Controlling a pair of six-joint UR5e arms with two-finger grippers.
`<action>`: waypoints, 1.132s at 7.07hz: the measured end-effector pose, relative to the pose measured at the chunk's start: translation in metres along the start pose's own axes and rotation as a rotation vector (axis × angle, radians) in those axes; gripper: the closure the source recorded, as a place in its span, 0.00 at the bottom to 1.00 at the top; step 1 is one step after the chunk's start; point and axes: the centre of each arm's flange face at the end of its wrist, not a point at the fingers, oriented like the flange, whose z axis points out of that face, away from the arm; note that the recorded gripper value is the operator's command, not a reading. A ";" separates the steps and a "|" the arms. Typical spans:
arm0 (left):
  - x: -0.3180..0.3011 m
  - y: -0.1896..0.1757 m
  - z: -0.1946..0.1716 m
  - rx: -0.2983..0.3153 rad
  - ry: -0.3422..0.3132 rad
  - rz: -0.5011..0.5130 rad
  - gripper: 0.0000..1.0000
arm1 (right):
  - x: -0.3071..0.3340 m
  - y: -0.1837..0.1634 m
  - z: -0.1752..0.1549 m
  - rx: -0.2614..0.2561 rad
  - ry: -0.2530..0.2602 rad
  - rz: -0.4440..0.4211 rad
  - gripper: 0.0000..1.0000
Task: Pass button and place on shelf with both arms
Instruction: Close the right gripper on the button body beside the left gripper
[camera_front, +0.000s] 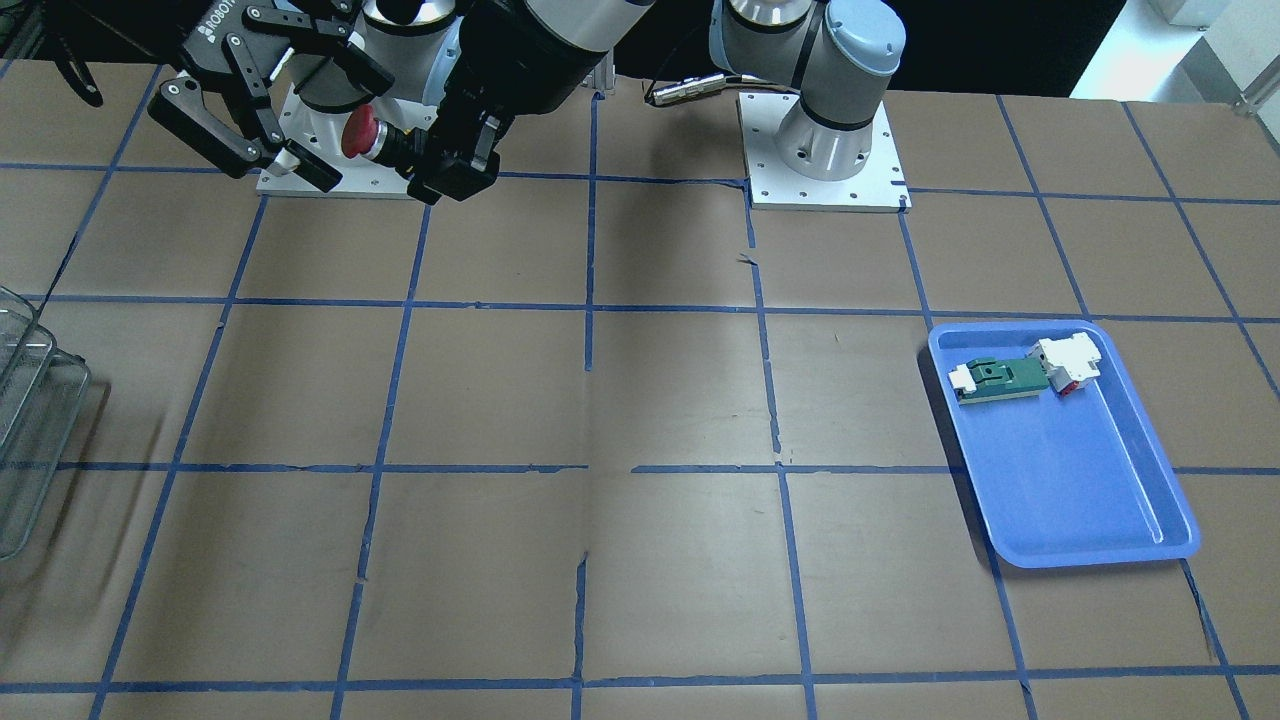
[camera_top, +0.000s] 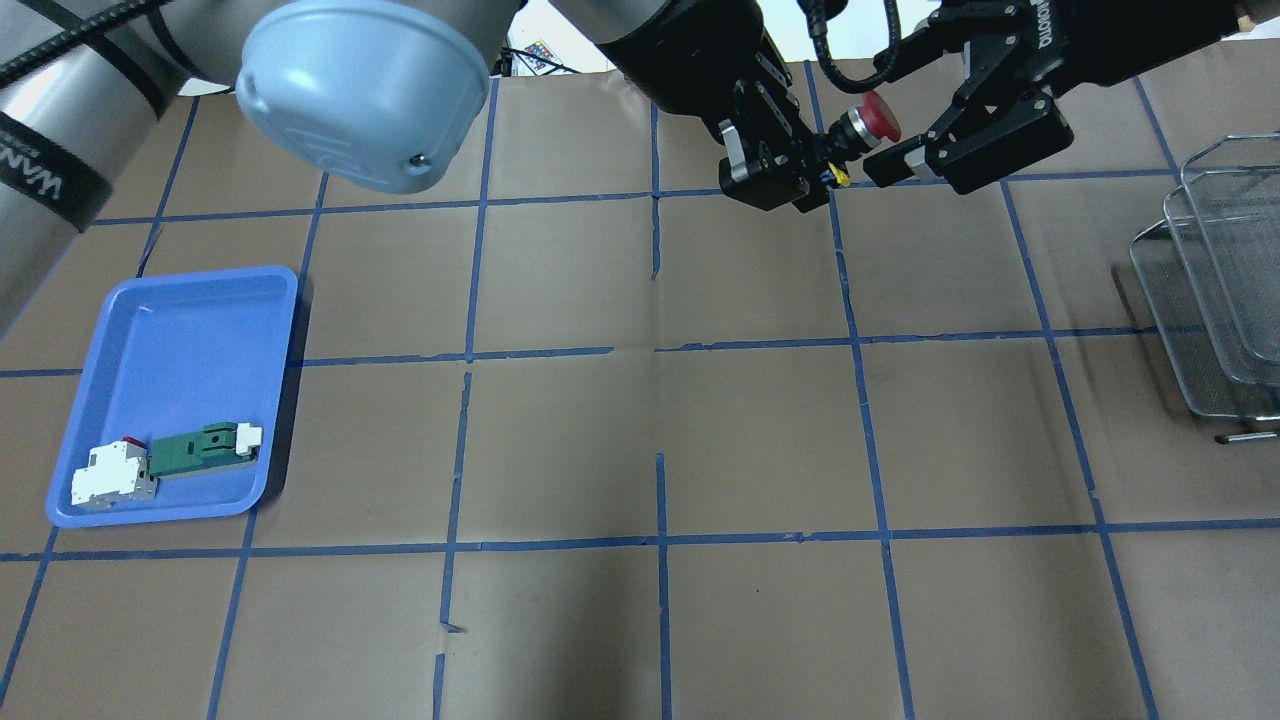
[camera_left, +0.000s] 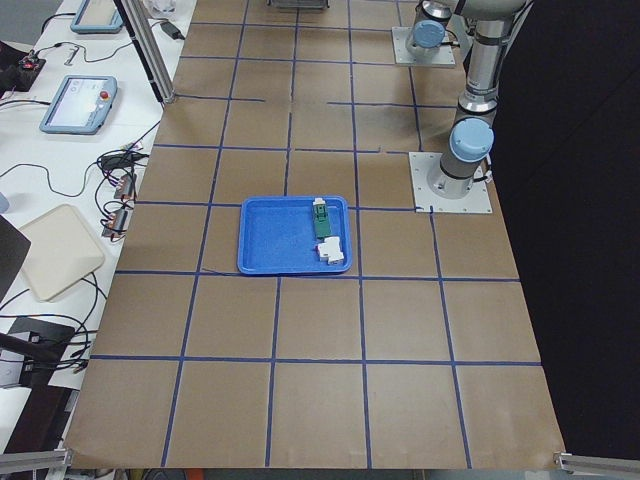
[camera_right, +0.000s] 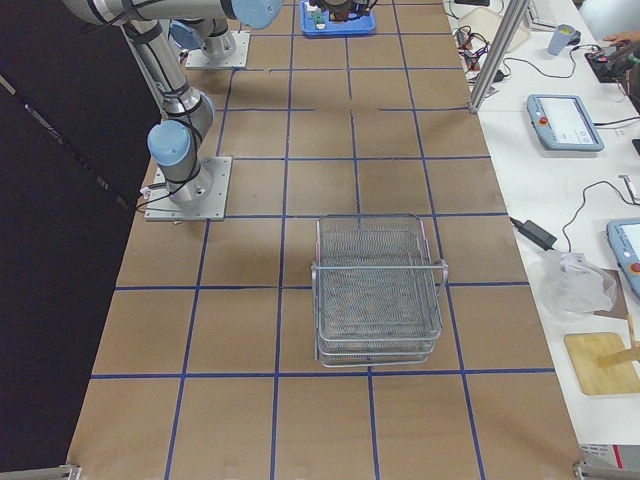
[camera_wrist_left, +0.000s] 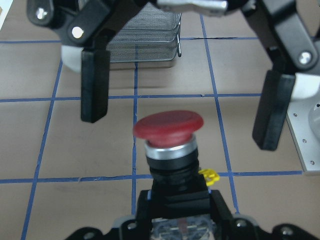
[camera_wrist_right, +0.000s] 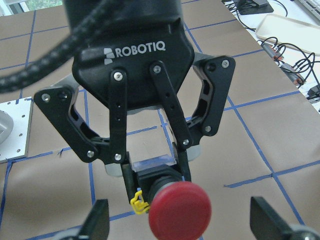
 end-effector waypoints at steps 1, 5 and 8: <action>0.001 -0.001 -0.003 0.001 -0.005 0.003 0.96 | 0.000 0.000 0.002 0.000 -0.004 0.001 0.00; 0.002 -0.001 -0.004 0.002 -0.008 0.009 0.95 | -0.007 -0.006 0.008 -0.001 -0.018 0.018 0.56; 0.005 -0.003 -0.009 0.006 -0.016 0.015 0.94 | -0.006 -0.007 0.009 -0.006 -0.013 0.003 1.00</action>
